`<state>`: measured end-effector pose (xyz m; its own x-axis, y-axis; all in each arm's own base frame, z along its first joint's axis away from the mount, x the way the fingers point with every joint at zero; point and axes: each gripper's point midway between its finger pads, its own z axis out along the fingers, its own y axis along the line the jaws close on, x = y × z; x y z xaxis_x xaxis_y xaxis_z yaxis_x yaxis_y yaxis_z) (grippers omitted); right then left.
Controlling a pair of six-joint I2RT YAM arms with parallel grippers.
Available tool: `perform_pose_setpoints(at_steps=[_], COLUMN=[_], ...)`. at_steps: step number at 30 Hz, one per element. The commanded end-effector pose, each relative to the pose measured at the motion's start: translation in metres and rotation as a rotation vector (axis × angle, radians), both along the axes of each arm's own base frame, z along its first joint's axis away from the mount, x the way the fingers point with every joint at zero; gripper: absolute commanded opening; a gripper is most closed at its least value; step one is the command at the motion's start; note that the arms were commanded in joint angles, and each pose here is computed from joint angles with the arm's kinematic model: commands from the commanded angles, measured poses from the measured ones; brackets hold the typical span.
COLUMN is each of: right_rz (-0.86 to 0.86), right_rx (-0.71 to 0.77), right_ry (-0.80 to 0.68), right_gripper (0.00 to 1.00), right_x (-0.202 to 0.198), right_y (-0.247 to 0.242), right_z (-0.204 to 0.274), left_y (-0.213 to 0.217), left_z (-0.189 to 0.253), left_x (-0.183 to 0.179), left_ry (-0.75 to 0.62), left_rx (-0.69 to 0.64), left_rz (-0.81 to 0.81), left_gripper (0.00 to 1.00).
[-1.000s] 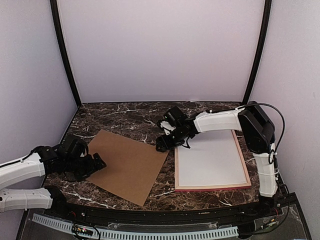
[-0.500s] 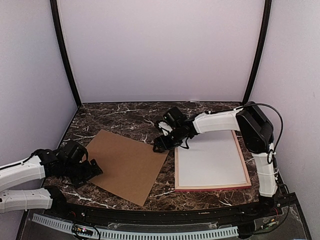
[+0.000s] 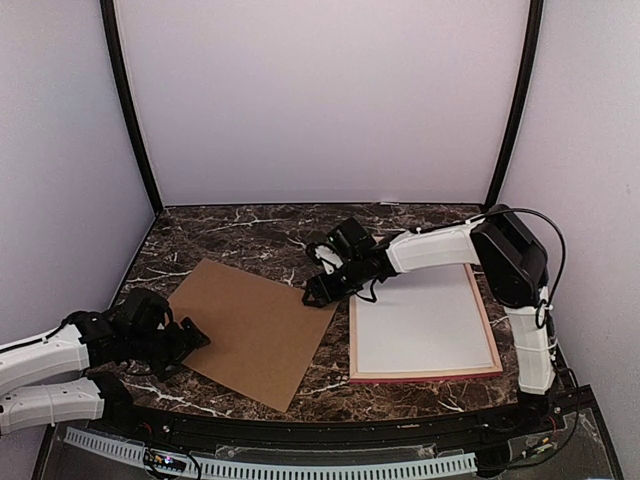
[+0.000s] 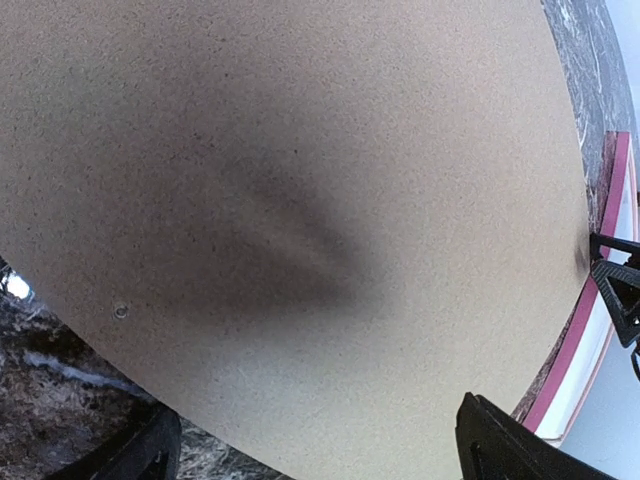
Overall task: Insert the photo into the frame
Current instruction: Rotate the backboard at the center of the board.
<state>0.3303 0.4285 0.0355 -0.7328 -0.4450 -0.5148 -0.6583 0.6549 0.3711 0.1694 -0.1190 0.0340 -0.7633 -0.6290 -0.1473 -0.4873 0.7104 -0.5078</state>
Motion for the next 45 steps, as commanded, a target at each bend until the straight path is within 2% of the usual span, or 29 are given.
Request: perform_pose_setpoints(at_steps=[1, 5, 13, 19, 26, 33, 45], right_rz=[0.026, 0.027, 0.030, 0.076, -0.005, -0.035, -0.009], right_rx=[-0.049, -0.060, -0.083, -0.049, -0.101, -0.088, -0.049], right_ry=[0.130, 0.149, 0.154, 0.185, 0.087, 0.069, 0.126], right_gripper=[0.69, 0.65, 0.64, 0.62, 0.73, 0.75, 0.74], right_x=[-0.044, -0.067, -0.107, -0.137, -0.098, -0.059, -0.065], right_y=[-0.004, -0.004, -0.010, -0.009, -0.016, -0.001, 0.013], right_z=[-0.027, -0.029, -0.022, -0.009, -0.003, -0.006, -0.017], left_y=[-0.002, -0.004, -0.001, 0.007, 0.013, 0.020, 0.013], left_z=[-0.024, -0.017, 0.000, 0.002, 0.015, 0.008, -0.018], left_x=[-0.013, -0.002, 0.031, 0.067, 0.089, 0.074, 0.035], left_ry=[0.080, 0.041, -0.034, -0.046, -0.064, -0.025, 0.039], left_rx=[-0.035, -0.032, -0.037, 0.056, 0.118, 0.119, 0.005], left_rz=[0.013, 0.014, -0.034, -0.114, -0.147, -0.153, -0.140], left_gripper=[0.99, 0.98, 0.94, 0.94, 0.97, 0.99, 0.99])
